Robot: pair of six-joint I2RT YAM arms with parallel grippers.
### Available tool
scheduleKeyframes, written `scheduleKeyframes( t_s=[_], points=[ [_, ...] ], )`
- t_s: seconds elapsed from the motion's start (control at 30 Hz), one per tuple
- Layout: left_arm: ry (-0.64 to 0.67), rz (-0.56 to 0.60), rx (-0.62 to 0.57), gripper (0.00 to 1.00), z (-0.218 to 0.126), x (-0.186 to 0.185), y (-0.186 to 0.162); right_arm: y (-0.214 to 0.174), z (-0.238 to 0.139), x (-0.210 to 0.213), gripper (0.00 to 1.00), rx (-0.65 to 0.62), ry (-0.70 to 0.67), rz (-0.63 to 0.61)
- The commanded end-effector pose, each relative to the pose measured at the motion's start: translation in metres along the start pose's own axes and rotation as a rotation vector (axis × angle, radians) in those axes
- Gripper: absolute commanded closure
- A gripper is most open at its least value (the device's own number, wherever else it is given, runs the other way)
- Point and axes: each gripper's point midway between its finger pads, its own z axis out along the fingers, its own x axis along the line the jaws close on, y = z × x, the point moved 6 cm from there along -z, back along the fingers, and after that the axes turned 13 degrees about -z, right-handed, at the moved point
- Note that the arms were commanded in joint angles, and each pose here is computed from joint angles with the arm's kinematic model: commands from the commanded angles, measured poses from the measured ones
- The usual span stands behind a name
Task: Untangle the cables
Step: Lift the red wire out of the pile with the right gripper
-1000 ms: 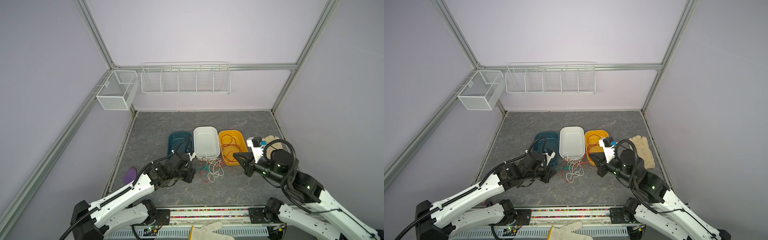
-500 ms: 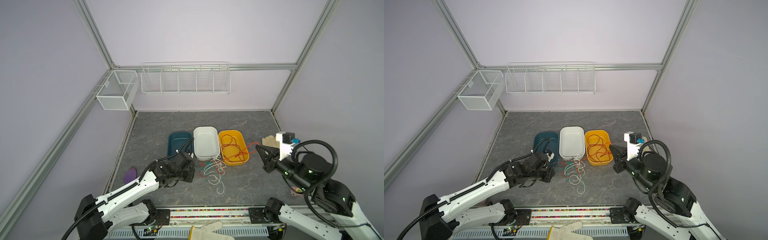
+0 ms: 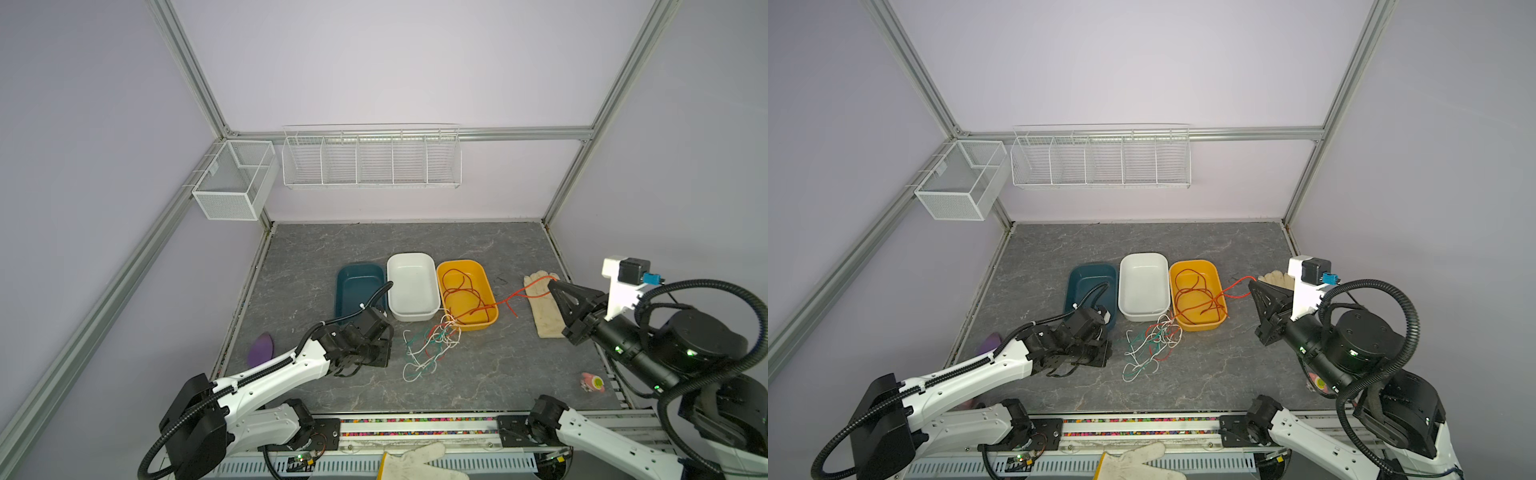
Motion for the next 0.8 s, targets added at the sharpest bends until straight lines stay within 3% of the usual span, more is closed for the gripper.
scheduleKeyframes(
  t_s=[0.0, 0.77],
  points=[
    [0.082, -0.043, -0.001, 1.0, 0.007, 0.017, -0.004, 0.022, -0.012, -0.008, 0.94, -0.073, -0.046, -0.011],
    [0.144, -0.133, -0.025, 1.0, 0.028, 0.049, -0.006, 0.063, -0.055, -0.023, 0.94, -0.129, -0.073, -0.057]
  ],
)
